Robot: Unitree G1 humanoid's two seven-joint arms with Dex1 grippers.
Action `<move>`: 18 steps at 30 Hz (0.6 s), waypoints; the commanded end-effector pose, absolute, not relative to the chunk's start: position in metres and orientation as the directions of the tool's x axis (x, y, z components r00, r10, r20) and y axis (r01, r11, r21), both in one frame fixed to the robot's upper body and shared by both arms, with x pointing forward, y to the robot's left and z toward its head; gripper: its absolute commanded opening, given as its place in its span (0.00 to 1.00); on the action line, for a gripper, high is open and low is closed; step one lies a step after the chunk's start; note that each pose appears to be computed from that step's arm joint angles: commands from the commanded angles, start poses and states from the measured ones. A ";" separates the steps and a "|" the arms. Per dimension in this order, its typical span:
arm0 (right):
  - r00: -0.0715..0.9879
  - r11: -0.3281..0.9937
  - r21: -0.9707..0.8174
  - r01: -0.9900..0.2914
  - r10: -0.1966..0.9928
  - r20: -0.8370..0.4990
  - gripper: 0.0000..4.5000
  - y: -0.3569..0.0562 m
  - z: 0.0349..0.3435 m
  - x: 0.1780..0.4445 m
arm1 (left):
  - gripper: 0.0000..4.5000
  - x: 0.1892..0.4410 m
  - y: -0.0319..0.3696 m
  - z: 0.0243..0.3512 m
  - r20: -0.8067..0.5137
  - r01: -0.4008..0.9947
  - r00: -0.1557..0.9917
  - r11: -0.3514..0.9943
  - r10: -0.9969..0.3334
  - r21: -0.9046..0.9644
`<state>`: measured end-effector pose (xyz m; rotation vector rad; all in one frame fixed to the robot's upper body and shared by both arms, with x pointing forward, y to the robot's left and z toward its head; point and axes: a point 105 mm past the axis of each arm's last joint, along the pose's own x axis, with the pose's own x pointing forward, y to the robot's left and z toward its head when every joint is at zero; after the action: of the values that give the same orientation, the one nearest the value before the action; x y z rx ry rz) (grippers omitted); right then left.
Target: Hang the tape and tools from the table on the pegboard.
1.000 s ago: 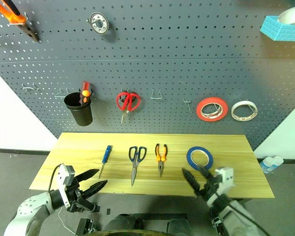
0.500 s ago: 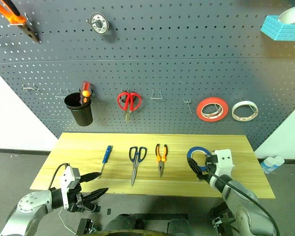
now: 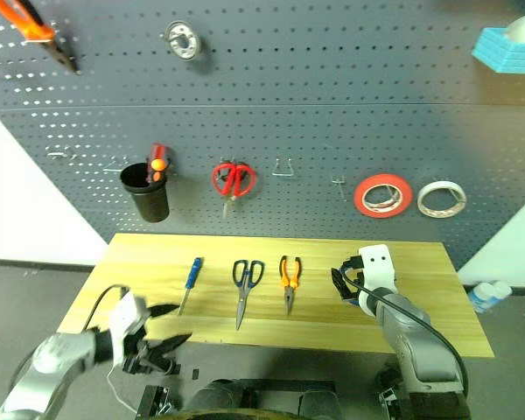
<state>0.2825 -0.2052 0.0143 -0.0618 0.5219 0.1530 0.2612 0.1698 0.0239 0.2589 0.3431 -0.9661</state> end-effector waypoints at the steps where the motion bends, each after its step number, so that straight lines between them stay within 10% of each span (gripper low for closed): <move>1: 0.871 0.985 -0.039 -0.168 0.130 -0.475 1.00 -0.197 0.022 0.289 | 0.85 0.287 0.155 0.050 -0.390 0.840 0.532 0.525 -0.752 0.133; 18: 0.856 0.981 -0.030 -0.194 0.154 -0.494 1.00 -0.182 0.014 0.286 | 0.85 0.272 0.155 0.050 -0.433 0.845 0.515 0.523 -0.740 0.112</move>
<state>0.2798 -0.1874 0.0022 -0.0719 0.5649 0.1737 0.2688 0.1568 0.0390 0.3034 0.3919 -0.9658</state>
